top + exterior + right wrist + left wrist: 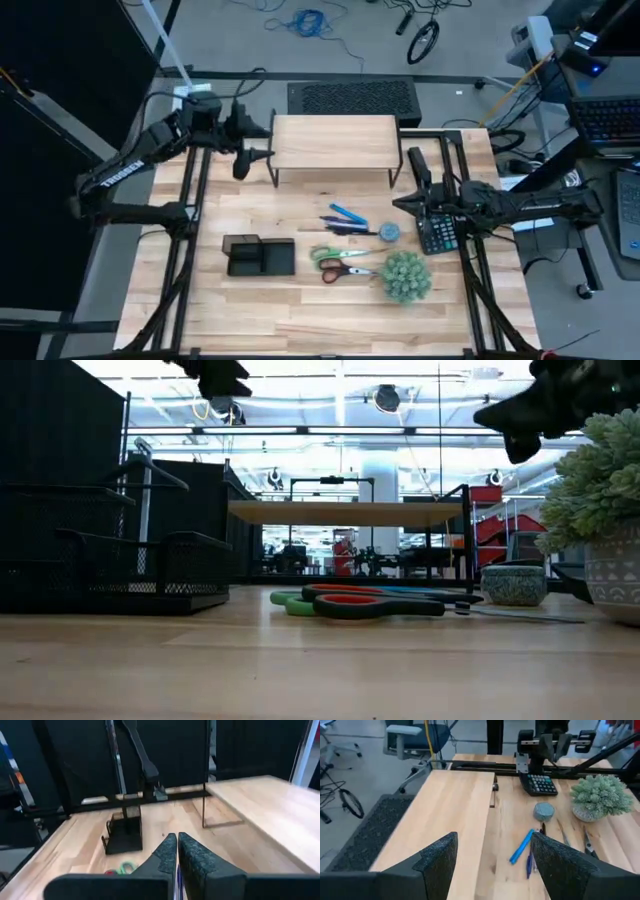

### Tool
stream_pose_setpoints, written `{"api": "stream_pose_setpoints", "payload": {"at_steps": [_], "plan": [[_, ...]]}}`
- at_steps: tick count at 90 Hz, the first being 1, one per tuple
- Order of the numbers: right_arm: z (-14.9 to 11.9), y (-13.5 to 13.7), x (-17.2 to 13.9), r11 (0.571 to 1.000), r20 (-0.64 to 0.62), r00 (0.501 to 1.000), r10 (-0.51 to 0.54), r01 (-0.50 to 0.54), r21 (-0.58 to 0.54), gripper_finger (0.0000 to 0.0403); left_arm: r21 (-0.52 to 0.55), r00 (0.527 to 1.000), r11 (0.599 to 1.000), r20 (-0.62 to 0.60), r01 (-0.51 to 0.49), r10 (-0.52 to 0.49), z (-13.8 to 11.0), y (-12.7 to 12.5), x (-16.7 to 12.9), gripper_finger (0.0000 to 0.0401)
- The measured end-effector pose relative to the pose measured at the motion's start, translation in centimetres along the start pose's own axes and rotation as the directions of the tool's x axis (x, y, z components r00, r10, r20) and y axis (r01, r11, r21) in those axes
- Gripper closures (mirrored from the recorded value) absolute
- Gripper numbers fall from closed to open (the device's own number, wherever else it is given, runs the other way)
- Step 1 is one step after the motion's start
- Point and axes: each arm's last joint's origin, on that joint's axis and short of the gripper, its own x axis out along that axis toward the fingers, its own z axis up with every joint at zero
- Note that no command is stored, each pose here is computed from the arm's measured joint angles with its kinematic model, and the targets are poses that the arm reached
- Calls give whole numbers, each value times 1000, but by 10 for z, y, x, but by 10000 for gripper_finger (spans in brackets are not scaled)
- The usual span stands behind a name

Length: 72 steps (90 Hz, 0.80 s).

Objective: Pick and place office supplies into organizer
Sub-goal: Return to Home Position

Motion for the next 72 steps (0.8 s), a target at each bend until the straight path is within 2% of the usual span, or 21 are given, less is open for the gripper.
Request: {"api": "stream_pose_setpoints", "payload": {"at_steps": [20,40,60,72], "plan": [[-20,-2,-4,1000,-12,1000,-9,9,12,401,17,997,1000,72,16,-17,-26,-3,8,159],[-33,-6,-7,996,-19,996,-85,85,23,401,14,986,993,120,117,-118,-49,-6,20,159],[-55,-9,-11,992,-59,993,-106,110,57,401,22,975,981,110,193,-195,-62,-11,28,159],[-55,-9,-15,995,-61,995,-81,84,53,401,29,972,979,113,202,-204,-63,-13,29,159]]}}
